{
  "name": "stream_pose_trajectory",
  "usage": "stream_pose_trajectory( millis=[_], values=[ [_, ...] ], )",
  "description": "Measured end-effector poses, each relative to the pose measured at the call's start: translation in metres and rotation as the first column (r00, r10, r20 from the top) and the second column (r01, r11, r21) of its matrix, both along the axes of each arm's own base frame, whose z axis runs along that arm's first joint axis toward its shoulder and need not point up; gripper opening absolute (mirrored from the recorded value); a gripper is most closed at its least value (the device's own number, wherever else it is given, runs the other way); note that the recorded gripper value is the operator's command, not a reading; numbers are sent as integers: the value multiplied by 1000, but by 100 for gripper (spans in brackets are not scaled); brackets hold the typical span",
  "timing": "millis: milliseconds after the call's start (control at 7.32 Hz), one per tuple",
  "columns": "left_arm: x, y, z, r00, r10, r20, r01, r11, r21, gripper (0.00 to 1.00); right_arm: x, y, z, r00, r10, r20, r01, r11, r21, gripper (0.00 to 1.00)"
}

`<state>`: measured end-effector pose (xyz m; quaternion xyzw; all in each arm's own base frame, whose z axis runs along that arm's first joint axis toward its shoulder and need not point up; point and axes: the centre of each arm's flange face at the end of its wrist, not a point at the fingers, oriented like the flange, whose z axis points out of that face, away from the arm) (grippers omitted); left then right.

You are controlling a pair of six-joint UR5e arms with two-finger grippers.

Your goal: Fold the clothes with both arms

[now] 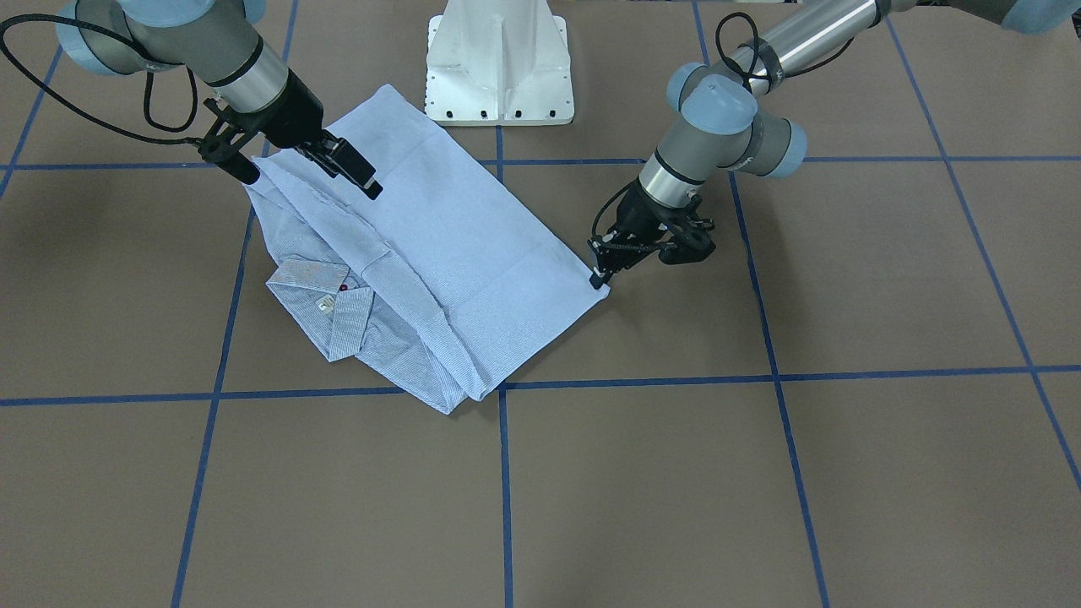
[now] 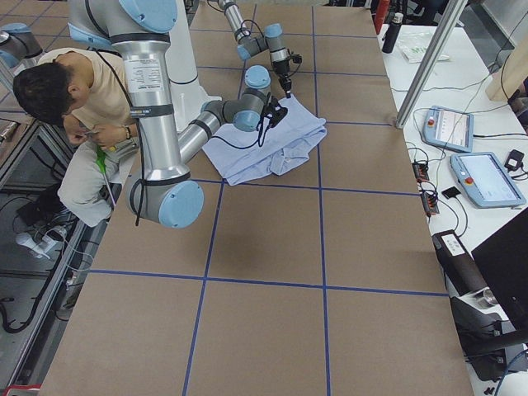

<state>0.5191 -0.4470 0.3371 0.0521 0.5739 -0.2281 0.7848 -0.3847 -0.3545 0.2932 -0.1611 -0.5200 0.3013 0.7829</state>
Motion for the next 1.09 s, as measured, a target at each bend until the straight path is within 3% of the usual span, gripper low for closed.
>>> stream_pose_trajectory(
  millis=[410,683,820,957,1093],
  values=[
    [5,-144,-26,988,-137,67,135,990,37,0,0,1,4,1000,-2,-6,2,1000,-4,100],
    [7,-206,-43,975,-213,67,208,976,71,0,-1,1,4,1000,-2,-7,2,1000,-5,100],
    [9,-223,-51,971,-232,64,227,971,78,41,-1,1,3,1000,-1,-5,1,1000,-4,100],
    [10,-231,-55,969,-240,63,235,969,82,61,-2,1,2,1000,0,-4,0,1000,-2,100],
    [10,-236,-56,969,-241,60,236,968,86,61,-2,-2,-2,1000,16,-1,-16,1000,7,100]
  ],
)
